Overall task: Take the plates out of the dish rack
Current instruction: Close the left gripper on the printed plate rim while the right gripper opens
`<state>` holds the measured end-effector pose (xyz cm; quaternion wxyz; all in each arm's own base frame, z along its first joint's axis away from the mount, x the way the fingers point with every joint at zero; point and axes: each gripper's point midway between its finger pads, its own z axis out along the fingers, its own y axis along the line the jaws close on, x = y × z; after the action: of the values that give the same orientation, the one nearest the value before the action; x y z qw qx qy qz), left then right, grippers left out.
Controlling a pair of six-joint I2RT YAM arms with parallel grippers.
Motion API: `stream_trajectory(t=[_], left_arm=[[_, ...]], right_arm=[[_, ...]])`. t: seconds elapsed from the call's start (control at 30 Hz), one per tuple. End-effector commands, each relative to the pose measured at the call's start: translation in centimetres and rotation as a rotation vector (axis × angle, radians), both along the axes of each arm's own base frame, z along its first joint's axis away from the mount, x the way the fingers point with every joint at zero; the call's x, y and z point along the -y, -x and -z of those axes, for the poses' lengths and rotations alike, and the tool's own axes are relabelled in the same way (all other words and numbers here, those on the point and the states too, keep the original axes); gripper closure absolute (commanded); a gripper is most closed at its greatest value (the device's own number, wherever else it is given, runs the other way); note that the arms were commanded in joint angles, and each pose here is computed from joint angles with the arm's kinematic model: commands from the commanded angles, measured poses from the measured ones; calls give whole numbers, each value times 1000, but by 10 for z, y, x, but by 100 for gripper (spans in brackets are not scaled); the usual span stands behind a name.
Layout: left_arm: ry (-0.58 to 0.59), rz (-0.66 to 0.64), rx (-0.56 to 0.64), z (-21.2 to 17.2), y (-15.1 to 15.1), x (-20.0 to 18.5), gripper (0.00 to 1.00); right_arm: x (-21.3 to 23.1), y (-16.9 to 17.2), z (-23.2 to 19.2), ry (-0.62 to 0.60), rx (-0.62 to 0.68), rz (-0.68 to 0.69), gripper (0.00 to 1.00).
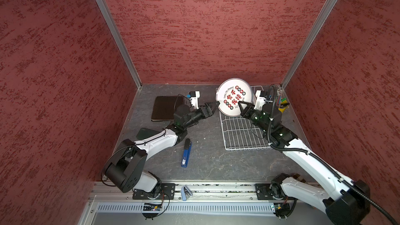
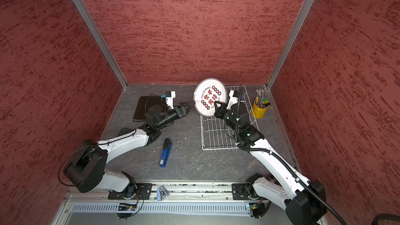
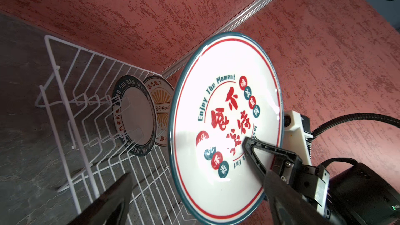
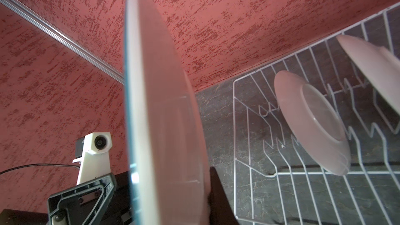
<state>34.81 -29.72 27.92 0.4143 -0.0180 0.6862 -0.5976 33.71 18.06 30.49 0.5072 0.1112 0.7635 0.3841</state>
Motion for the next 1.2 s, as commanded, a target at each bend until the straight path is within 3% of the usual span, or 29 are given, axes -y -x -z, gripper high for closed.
stream_trajectory(t=[0.0,0.37,0.57,0.87,1.17], left_arm=[[93,34,26,-7,1,3,10],[166,49,28,-3,-4,0,25],[174,51,28,-3,-5,-2,46],[170,54,26,-2,-5,-2,62],[179,41,30,-1,-6,-8,93]], right_arm=[[-6,7,-40,-135,101,-56,100],[-14,11,-28,-170,72,-112,100],[-24,12,-21,-186,46,-168,100],[-32,11,-17,-191,29,-206,100],[-34,11,-17,-186,27,-215,97]])
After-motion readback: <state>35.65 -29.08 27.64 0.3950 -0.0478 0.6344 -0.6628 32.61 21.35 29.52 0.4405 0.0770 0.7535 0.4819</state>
